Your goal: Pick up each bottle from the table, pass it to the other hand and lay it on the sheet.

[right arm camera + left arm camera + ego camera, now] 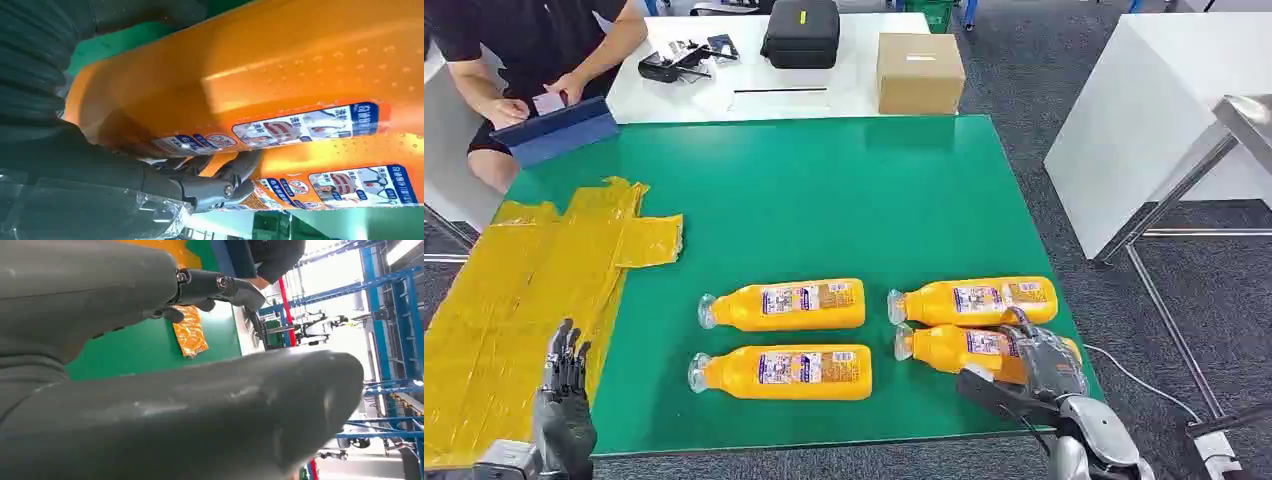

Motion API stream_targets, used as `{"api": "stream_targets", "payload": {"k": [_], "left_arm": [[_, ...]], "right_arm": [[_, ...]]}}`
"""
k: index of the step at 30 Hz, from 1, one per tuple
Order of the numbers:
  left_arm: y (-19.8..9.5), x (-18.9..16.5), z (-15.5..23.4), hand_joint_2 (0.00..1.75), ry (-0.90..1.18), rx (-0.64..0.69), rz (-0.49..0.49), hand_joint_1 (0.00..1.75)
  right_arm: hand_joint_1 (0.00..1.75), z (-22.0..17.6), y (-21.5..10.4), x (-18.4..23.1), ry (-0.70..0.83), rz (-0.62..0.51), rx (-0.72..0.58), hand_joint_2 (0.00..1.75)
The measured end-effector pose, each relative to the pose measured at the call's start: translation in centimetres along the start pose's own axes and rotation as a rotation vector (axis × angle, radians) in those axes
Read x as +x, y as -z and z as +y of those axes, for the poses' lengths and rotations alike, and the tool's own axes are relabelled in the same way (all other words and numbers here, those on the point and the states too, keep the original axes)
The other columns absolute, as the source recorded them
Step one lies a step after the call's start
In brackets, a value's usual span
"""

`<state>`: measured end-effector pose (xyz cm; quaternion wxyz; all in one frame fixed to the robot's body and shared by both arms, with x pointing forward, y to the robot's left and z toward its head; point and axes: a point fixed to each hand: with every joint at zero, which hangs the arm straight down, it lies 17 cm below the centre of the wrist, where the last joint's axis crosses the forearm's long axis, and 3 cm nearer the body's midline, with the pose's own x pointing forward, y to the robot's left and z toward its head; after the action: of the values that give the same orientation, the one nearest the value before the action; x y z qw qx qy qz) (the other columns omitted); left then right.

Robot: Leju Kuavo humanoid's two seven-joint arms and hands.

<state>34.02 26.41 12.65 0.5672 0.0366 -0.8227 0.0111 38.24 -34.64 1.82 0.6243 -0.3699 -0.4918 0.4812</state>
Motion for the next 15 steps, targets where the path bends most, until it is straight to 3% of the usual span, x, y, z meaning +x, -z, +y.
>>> {"api": "stream_targets", "payload": {"k": [9, 15], "left_arm": [[0.0, 0.0, 0.0, 0.0, -0.003, 0.002, -0.001, 0.0], [-0.2, -0.1, 0.0, 0.0, -0.006, 0.003, 0.006, 0.0]], "right_arm": [[1.75, -0.1, -0.6, 0.5, -0.001, -0.01, -0.005, 1.75], [1.75, -3.1, -2.9, 2.8, -0.002, -0.048, -0.096, 1.75]]}}
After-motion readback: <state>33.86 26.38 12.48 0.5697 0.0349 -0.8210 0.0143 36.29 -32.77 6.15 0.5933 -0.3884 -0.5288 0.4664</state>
